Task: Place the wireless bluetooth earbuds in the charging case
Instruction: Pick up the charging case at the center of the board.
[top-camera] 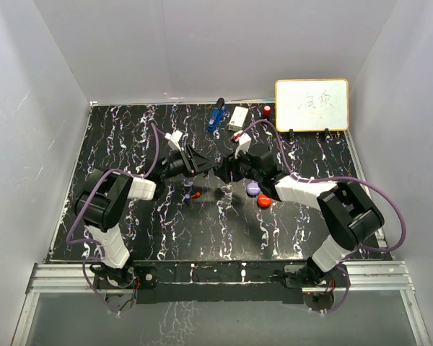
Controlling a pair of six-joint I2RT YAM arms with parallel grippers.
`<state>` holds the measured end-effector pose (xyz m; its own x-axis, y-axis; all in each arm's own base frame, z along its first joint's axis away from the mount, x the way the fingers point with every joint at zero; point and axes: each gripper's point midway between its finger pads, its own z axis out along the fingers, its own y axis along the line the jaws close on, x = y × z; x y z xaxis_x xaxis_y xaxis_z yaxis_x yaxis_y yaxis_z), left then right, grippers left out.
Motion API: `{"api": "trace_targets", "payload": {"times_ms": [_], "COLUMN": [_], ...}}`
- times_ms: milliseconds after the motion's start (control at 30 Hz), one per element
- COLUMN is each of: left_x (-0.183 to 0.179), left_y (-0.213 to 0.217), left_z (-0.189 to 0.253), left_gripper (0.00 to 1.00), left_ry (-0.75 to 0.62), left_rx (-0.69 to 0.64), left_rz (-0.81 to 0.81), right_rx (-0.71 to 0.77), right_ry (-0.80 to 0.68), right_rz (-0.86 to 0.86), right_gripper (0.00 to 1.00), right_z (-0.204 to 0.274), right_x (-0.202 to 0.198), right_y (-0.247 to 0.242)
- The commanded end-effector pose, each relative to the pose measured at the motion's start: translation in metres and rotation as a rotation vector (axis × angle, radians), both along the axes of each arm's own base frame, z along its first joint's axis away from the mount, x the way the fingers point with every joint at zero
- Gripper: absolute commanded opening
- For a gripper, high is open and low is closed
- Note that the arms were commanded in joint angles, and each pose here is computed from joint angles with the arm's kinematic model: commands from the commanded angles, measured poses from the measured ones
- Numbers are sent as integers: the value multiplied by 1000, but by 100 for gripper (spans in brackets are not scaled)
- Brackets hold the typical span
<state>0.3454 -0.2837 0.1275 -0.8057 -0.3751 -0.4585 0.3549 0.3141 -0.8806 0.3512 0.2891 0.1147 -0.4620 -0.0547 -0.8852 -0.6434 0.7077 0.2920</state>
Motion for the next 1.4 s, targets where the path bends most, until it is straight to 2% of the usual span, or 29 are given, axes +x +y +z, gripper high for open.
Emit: {"api": "trace_targets", "payload": {"times_ms": [0, 500, 733, 833, 1033, 1067, 1100, 1200, 1267, 1367], "left_x": [1, -3, -3, -2, -3, -3, -4, -5, -3, 0], "left_y": [-8, -18, -21, -21, -22, -22, -22, -21, -19, -8], "left_z": [11, 7, 5, 5, 7, 11, 12, 14, 14, 17], "left_gripper": [63, 47, 43, 34, 4, 0, 0, 0, 0, 0], "left_ry": [-54, -48, -45, -46, -50, -67, -74, -76, -76, -81], "left_rx": [-21, -40, -51, -50, -55, -66, -72, -83, -81, -76], "left_rz": [-32, -63, -70, -63, -71, -73, -75, -69, -61, -39], "right_rx": [83, 103, 112, 113, 110, 110, 110, 114, 127, 173], "right_ry": [-107, -126, -131, -131, -128, -126, -124, -119, -111, -93], "right_rz": [20, 33, 41, 43, 40, 39, 37, 34, 23, -34], "right_gripper": [23, 23, 23, 23, 24, 27, 32, 54, 65, 76], "right_z": [43, 53, 56, 57, 56, 55, 55, 56, 59, 72], "right_x": [9, 6, 5, 5, 6, 6, 6, 7, 7, 10], "right_y": [9, 10, 11, 12, 11, 11, 12, 11, 8, -12]}}
